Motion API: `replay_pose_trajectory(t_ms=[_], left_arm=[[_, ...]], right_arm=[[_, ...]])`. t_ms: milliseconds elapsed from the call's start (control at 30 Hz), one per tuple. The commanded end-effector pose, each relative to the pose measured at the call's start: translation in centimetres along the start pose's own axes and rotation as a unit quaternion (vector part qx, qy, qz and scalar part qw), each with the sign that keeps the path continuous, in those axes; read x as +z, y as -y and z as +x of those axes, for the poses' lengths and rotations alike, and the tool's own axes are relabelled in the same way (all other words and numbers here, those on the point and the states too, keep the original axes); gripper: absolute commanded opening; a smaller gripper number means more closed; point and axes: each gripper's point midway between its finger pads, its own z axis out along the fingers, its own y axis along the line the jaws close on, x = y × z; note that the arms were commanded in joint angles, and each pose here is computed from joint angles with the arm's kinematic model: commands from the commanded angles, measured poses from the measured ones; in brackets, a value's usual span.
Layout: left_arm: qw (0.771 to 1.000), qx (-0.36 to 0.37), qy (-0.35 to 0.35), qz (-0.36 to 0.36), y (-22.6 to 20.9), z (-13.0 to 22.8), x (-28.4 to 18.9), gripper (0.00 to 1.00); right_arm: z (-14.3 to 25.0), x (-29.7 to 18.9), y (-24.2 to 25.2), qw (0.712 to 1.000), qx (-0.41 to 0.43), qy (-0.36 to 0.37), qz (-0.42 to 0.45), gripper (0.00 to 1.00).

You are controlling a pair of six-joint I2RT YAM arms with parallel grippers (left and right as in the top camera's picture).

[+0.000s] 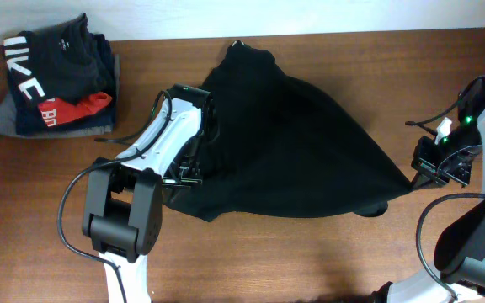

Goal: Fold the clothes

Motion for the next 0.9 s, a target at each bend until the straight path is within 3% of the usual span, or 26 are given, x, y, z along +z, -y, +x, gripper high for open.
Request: replay_pose_trajectory(t_ms=[0,33,100,133,333,567,867], left_arm=[[1.0,0.002,0.016,-0.001,-0.2,-0.5,-0.5,0.25],[1.0,0.002,0.019,0.001,-0.1,-0.7,-0.5,0.31],[1.0,0.0,0.028,0.006,0.2,-1.1,-0.5,0.44],[0.999,-0.002,0.032,0.01,0.3,-1.3,-0.5,0.47],[0.997,-0.004,0.056,0.053,2.1,-2.7,-0.7,0.49],[0.98,0.07,0.09,0.165,7.3,-4.0,-2.2,0.49],[0.968,0.099,0.13,0.192,10.8,-4.3,-3.4,0.54]], right_arm=[[1.0,-0.8,-0.7,1.0,-0.02,0.014,-0.007,0.14],[1.1,-0.8,-1.0,1.0,-0.026,0.017,-0.006,0.32],[1.2,-0.9,-1.5,0.999,-0.038,0.021,0.0,0.89],[1.1,-0.8,-1.7,0.999,-0.044,0.024,0.007,0.99],[-2.4,-0.9,-2.7,0.992,-0.076,0.099,0.034,0.99],[-9.5,-1.8,-3.2,0.974,-0.074,0.211,0.013,0.99],[-14.6,4.5,-3.4,0.983,-0.076,0.167,0.013,1.0]])
